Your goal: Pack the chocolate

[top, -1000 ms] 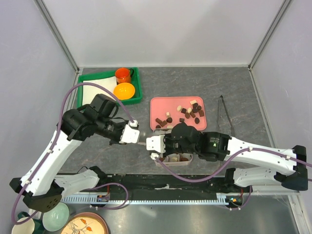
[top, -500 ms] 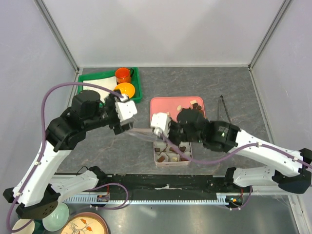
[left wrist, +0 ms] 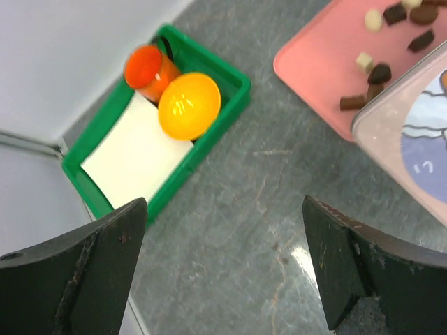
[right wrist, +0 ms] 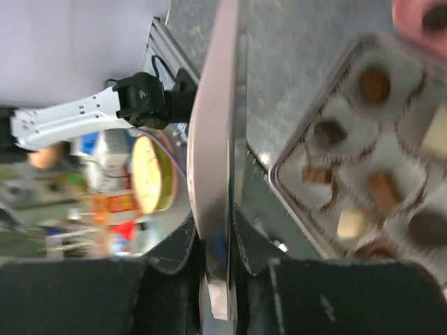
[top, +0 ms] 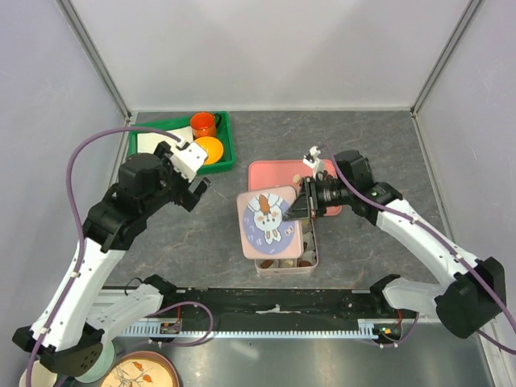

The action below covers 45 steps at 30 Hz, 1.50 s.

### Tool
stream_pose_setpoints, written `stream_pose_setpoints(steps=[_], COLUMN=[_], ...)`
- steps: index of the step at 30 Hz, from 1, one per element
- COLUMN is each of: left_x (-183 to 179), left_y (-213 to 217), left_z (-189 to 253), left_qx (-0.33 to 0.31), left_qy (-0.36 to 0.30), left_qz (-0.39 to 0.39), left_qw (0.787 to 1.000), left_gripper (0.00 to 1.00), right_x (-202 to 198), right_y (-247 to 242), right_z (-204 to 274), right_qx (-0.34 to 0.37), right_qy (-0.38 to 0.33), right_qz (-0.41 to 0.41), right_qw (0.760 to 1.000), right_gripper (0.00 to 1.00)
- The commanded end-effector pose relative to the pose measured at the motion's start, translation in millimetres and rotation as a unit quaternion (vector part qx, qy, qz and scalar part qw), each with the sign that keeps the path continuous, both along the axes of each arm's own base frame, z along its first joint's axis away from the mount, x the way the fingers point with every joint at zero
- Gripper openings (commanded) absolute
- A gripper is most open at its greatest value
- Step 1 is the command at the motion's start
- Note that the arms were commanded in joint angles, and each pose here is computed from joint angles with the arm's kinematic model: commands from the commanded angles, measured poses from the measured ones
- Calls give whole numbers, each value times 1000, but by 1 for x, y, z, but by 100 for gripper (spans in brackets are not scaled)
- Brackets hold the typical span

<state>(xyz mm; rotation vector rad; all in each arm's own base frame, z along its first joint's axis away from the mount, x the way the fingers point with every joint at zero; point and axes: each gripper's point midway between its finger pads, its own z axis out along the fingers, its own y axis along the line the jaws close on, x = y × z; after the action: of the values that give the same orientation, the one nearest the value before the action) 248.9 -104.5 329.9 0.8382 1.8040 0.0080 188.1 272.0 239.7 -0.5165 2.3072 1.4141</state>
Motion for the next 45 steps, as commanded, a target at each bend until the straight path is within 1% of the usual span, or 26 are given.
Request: stream_pose_setpoints(steps=[1, 4, 5, 8, 9, 10, 12, 13, 17, 18, 19, 25, 27, 29, 31, 32, 33, 41, 44, 45], left_x=[-5, -7, -10, -13, -14, -15, -18, -20, -26, -27, -29, -34, -35, -36, -38, -38, -39, -40, -39, -39], left_y=[-4, -5, -10, -13, -13, -13, -14, -16, -19, -19, -19, -21, -22, -23, -23, -23, -23, -22, -23, -23], left_z=[-29, -47, -52, -63, -64, -65, -69, -70, -76, -77, -78, -81, -82, -82, -82, -83, -84, -92, -103, -115], left_qx=[-16, -7, -11, -8, -8, -8, -7, -8, -12, -14, -13, -13, -12, -13, -14, -14, -12, -6, 2, 11], left_qy=[32, 50, 59, 73, 73, 74, 76, 79, 88, 90, 93, 104, 107, 109, 110, 111, 113, 123, 136, 148], left_qz=[-4, -12, -26, -37, -38, -41, -48, -54, -70, -70, -73, -83, -88, -91, -93, -94, -94, -96, -98, -99], left_qw=[999, 999, 998, 997, 997, 996, 996, 995, 994, 993, 993, 991, 990, 990, 990, 989, 989, 988, 986, 984], left_gripper=[99, 99, 99, 99, 99, 99, 99, 99, 99, 99, 99, 99, 99, 99, 99, 99, 99, 99, 99, 99], right_x=[-18, -18, -17, -10, -8, -5, -1, 0, 9, 6, 11, 19, 20, 21, 21, 20, 21, 24, 31, 39], right_y=[-1, -9, -12, -19, -21, -28, -34, -40, -51, -55, -58, -72, -78, -81, -86, -88, -91, -104, -100, -98], right_z=[28, 3, -12, -34, -39, -54, -66, -77, -97, -103, -107, -126, -134, -136, -140, -142, -143, -144, -124, -106], right_qx=[116, 104, 94, 78, 70, 43, 13, -8, -54, -70, -82, -130, -155, -166, -182, -190, -198, -233, -219, -209], right_qy=[103, 131, 147, 164, 154, 171, 154, 174, 177, 187, 177, 177, 177, 169, 169, 169, 164, 148, 127, 103], right_qz=[1, -20, -27, -46, -46, -64, -61, -68, -84, -84, -81, -96, -103, -100, -104, -104, -108, -131, -134, -139], right_qw=[988, 986, 984, 982, 985, 982, 986, 982, 979, 976, 977, 971, 966, 966, 963, 961, 960, 952, 958, 963], right_gripper=[0, 0, 0, 0, 0, 0, 0, 0, 0, 0, 0, 0, 10, 11, 17, 60, 98, 98, 98, 98])
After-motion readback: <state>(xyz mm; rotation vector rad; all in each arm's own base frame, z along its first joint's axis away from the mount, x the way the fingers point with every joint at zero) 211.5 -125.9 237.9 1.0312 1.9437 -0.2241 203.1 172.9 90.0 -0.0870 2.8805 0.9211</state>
